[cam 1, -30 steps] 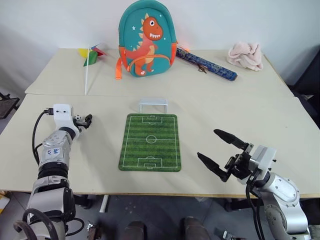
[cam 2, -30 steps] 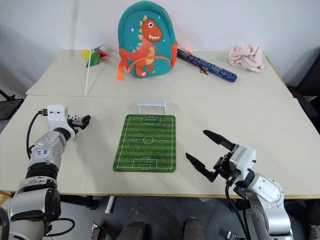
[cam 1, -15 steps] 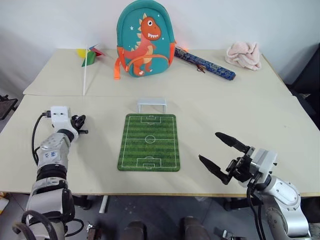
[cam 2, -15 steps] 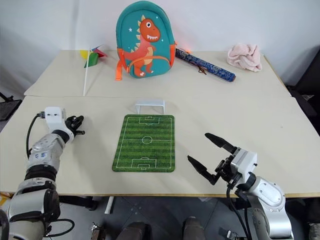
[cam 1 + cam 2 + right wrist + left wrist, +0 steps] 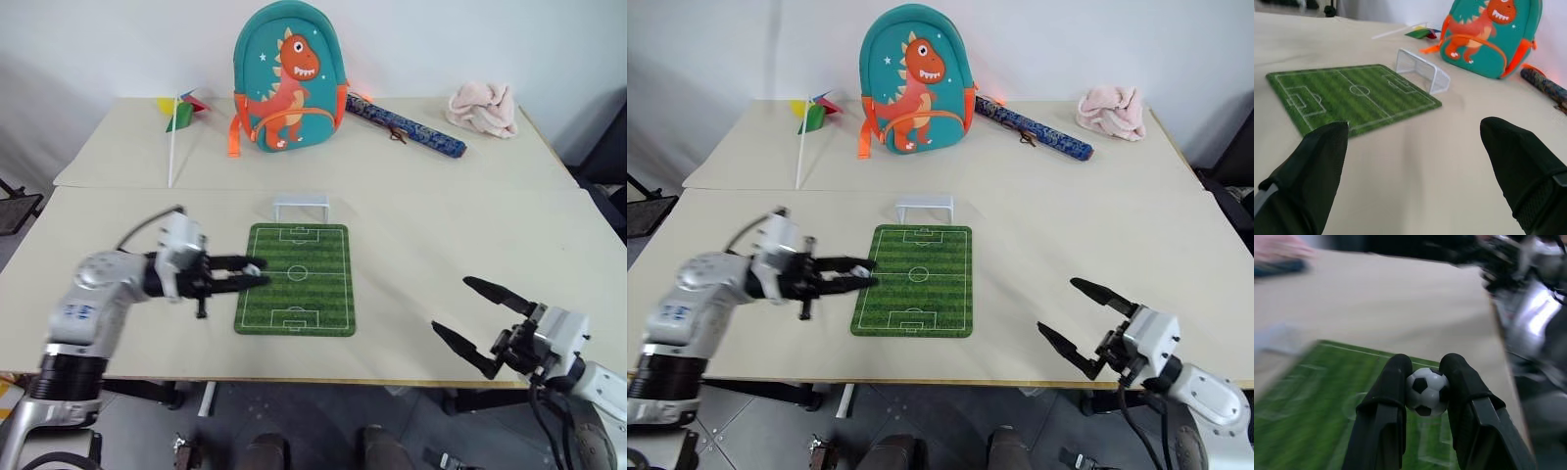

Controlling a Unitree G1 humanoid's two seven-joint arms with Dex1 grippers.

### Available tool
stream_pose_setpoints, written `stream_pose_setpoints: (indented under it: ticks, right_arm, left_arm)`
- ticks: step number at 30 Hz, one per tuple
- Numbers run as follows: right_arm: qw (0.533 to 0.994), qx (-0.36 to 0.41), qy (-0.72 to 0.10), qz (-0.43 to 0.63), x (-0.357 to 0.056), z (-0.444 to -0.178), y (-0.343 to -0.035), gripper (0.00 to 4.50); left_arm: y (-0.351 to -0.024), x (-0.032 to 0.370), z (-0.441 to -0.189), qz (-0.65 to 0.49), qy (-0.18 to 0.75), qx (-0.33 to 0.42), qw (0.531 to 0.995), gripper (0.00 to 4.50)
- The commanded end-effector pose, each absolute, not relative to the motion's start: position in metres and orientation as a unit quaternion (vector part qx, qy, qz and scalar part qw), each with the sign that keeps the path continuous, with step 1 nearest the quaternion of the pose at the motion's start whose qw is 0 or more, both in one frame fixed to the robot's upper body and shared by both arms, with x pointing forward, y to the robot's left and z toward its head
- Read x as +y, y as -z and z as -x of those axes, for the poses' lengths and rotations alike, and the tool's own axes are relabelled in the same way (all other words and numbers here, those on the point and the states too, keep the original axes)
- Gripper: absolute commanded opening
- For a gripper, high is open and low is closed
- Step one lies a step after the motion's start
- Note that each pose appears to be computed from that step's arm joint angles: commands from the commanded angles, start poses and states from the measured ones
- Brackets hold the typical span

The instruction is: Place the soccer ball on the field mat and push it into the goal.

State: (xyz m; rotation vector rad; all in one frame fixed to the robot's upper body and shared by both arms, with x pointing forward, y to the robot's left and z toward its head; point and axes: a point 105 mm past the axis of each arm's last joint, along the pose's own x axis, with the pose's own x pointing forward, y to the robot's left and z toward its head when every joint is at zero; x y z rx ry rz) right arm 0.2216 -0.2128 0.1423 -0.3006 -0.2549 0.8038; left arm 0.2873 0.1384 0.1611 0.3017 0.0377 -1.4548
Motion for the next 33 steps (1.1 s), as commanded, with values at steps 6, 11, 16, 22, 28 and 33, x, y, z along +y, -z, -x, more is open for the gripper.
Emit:
stream_pose_setpoints:
  ticks: [6,11,16,22,28,33]
  right_arm:
    - [0.888,-0.102,-0.421,0.153,-0.209,-0.199,-0.13,4.5]
    - [0.892,-0.106,-0.412,0.153,-0.209,-0.199,-0.132,4.5]
    - [0.894,-0.108,-0.408,0.149,-0.207,-0.199,-0.133,4.5]
    - [0.895,-0.111,-0.407,0.146,-0.203,-0.201,-0.134,4.5]
    - [0.895,-0.112,-0.408,0.142,-0.2,-0.203,-0.134,4.5]
    - [0.895,-0.111,-0.41,0.138,-0.199,-0.204,-0.134,4.5]
  left_arm:
    - [-0.102,0.107,-0.3,-0.242,0.692,0.026,0.679,0.87]
    - [-0.097,0.1,-0.305,-0.231,0.689,0.009,0.687,0.87]
    - [-0.098,0.101,-0.315,-0.237,0.674,-0.003,0.7,0.87]
    - [-0.096,0.102,-0.309,-0.228,0.693,0.001,0.684,1.59]
    - [-0.099,0.101,-0.31,-0.225,0.687,-0.008,0.691,3.29]
    - [-0.1,0.103,-0.311,-0.224,0.684,-0.012,0.694,3.29]
